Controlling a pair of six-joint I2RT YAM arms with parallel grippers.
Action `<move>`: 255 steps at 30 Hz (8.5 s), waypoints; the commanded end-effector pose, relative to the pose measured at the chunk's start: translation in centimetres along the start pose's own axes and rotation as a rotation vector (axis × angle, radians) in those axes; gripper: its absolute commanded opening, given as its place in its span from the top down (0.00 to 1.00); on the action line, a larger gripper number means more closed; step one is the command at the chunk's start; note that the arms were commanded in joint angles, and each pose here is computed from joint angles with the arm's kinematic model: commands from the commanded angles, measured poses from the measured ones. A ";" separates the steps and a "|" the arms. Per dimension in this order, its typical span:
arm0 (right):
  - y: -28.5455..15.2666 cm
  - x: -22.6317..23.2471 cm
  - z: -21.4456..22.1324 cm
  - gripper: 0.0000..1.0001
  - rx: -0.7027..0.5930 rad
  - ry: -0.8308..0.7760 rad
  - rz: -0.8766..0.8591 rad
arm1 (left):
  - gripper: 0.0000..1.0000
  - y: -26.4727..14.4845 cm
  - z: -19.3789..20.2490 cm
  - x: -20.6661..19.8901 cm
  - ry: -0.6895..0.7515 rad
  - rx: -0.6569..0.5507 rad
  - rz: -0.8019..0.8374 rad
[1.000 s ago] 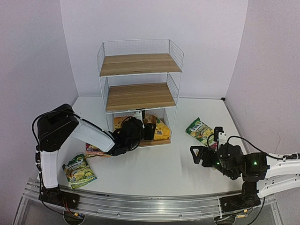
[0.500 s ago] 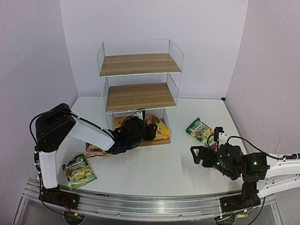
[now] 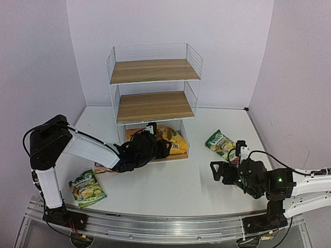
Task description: Place and organize the candy bags onto the shelf
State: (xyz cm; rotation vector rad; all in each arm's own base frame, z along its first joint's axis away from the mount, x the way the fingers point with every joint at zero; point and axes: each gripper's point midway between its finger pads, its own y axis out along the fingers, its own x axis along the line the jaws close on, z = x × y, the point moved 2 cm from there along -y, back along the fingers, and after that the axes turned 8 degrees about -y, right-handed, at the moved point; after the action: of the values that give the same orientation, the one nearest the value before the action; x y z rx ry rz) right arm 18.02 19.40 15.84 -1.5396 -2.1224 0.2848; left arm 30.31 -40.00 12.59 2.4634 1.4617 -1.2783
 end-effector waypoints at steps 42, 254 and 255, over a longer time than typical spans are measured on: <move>-0.1 -1.4 -0.2 0.07 -0.044 0.012 0.063 | 1.00 2.9 0.3 6.0 -0.047 0.021 -0.217; 16.5 27.0 -17.2 0.60 -0.207 0.093 -0.303 | 0.01 -24.6 -4.9 11.4 -0.302 0.094 -0.309; 16.3 26.9 -17.3 0.56 -0.206 0.095 -0.308 | 0.01 -24.6 -4.9 11.4 -0.300 0.093 -0.306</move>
State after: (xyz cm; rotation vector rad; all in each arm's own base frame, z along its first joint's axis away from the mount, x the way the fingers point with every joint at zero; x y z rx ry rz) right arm 34.66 49.00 28.41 -1.3041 -2.3348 -0.0544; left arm 17.82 -15.66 17.33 2.0217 1.8155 -1.7300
